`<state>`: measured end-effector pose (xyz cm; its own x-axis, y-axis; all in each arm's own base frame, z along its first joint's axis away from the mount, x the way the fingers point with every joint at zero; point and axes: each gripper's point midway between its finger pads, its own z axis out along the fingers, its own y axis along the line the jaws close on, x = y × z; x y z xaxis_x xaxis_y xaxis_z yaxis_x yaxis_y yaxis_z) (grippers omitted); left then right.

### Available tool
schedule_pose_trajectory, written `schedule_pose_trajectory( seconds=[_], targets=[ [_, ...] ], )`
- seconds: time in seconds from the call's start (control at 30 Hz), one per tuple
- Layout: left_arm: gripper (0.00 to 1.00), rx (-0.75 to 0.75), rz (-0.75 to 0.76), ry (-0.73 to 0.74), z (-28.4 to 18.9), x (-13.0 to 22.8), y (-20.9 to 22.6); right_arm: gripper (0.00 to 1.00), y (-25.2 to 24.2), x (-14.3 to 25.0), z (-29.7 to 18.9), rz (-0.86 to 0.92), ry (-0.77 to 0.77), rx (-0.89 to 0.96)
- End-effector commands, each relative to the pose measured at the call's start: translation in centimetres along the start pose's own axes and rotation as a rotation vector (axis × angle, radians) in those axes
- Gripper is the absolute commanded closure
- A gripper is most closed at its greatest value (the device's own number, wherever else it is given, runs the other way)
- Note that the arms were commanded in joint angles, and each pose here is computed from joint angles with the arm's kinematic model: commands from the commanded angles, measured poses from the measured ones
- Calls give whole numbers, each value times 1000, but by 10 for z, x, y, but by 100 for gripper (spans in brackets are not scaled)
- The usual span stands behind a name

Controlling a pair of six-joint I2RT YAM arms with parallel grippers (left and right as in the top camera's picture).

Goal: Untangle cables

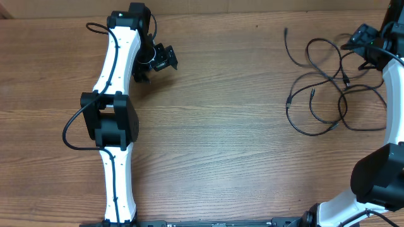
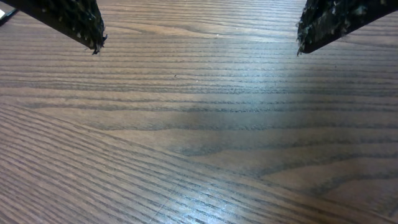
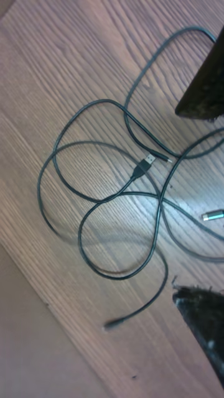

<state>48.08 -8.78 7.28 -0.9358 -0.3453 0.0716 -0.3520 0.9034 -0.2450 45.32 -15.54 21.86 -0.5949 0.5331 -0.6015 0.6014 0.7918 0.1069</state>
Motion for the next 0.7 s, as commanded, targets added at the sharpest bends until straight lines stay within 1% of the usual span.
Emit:
schedule_pose_trajectory(
  seconds=[0.0, 0.03, 0.07, 0.67],
  targets=[
    [1, 12, 28, -22, -9, 1, -9, 8, 1, -6, -2, 7, -12, -7],
    [0, 13, 28, -22, -9, 1, -10, 3, 1, -5, -2, 8, -10, -6],
    [0, 12, 28, -22, -9, 1, -9, 0, 1, -5, -2, 7, -8, -6],
    [0, 12, 28, -23, -9, 1, -9, 0, 0, -2, -3, 4, 3, -2]
  ],
)
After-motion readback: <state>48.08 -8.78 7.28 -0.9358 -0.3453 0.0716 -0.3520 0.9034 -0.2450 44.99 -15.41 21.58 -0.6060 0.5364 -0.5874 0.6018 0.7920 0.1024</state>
